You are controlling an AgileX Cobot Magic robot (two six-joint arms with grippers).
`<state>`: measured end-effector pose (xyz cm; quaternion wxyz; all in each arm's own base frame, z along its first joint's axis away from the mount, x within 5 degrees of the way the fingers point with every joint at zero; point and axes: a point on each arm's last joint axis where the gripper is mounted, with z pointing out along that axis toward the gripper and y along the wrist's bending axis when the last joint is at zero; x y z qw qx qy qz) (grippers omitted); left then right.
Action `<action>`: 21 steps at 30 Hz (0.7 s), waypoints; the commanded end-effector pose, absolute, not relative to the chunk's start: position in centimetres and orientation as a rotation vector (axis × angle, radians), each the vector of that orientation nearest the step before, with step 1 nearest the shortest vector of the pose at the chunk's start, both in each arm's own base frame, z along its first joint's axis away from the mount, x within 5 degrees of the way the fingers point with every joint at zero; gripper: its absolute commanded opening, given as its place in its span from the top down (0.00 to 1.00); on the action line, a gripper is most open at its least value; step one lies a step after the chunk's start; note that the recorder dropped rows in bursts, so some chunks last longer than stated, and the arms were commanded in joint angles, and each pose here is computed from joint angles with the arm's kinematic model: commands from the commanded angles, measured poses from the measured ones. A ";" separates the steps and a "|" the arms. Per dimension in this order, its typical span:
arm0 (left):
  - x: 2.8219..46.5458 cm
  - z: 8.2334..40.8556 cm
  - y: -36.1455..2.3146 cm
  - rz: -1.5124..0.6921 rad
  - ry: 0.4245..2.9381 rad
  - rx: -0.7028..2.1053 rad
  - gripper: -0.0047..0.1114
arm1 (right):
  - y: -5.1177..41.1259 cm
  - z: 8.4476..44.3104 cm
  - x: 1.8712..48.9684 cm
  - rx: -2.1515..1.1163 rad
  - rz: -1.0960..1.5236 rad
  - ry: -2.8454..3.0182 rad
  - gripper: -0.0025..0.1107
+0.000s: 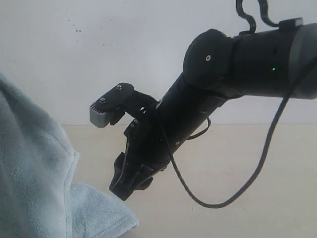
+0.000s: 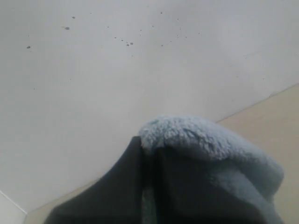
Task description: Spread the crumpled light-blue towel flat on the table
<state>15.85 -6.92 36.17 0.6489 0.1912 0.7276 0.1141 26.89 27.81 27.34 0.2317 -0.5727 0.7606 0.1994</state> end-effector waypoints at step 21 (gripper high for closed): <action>21.3 33.5 -14.2 0.137 1.711 0.729 0.92 | 24.7 30.5 27.8 -1.493 0.439 2.024 0.57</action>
